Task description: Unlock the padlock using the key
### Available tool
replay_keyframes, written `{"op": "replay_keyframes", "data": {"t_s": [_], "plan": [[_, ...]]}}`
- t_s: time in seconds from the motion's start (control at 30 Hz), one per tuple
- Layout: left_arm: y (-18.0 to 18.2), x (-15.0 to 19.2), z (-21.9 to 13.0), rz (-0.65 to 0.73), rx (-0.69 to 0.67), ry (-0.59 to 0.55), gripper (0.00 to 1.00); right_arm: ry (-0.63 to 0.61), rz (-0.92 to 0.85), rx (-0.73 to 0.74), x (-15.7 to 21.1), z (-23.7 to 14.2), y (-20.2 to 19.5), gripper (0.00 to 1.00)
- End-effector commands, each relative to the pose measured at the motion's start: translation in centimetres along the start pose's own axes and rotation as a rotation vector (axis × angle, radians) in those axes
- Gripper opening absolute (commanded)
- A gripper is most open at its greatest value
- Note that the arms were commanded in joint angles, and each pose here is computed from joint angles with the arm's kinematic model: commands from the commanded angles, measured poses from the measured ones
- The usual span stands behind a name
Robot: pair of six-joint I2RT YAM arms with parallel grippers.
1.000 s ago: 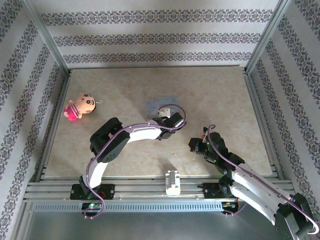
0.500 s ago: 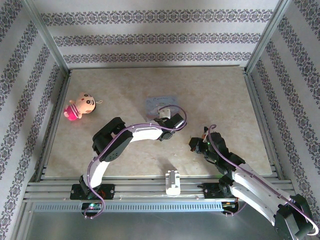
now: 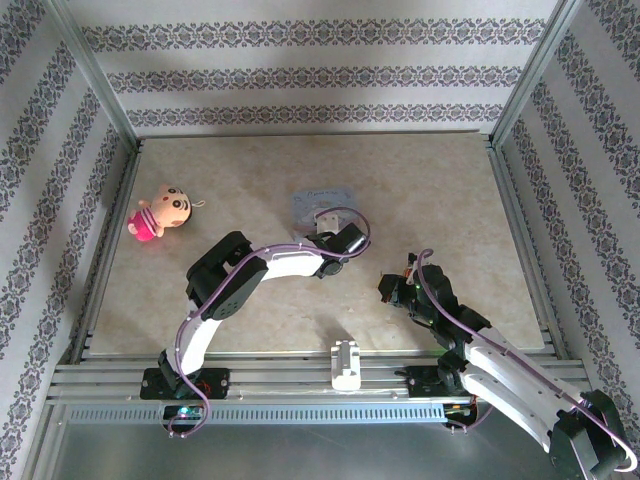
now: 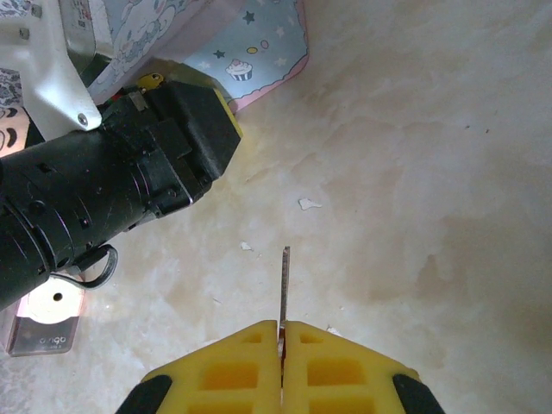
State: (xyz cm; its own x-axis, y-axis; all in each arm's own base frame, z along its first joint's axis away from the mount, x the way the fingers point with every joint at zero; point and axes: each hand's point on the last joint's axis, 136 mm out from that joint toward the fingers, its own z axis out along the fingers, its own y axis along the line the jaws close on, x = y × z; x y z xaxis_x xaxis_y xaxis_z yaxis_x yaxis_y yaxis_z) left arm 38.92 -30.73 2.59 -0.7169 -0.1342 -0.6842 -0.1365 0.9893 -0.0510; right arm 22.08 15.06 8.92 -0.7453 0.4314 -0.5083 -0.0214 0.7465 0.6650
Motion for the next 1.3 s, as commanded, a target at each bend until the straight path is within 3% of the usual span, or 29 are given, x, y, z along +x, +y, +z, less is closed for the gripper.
{"op": "replay_keyframes", "data": {"t_s": [0.0, 0.17, 0.33, 0.87, 1.1, 1.27], "plan": [[-0.9, -1.1, 0.4, -0.011, 0.032, -0.025, 0.23, -0.025, -0.002, -0.001, -0.4, 0.0, -0.2, 0.00], [-1.0, -1.0, -0.1, -0.021, 0.040, 0.001, 0.10, -0.009, 0.004, -0.010, 0.2, 0.3, -0.4, 0.00], [-0.4, -0.6, -1.0, -0.090, 0.027, 0.055, 0.03, 0.004, 0.004, -0.030, 1.0, 0.7, -0.6, 0.00], [-1.1, 2.1, -4.5, -0.342, 0.098, 0.301, 0.00, 0.075, -0.118, -0.106, 1.7, 2.3, 1.1, 0.00], [-2.7, 1.5, -4.8, -0.369, 0.171, 0.325, 0.00, 0.127, -0.177, -0.197, 2.1, 3.9, 2.7, 0.00], [-3.7, 1.7, -4.5, -0.366, 0.232, 0.378, 0.01, 0.099, -0.241, -0.251, 1.7, 4.4, 3.3, 0.00]]}}
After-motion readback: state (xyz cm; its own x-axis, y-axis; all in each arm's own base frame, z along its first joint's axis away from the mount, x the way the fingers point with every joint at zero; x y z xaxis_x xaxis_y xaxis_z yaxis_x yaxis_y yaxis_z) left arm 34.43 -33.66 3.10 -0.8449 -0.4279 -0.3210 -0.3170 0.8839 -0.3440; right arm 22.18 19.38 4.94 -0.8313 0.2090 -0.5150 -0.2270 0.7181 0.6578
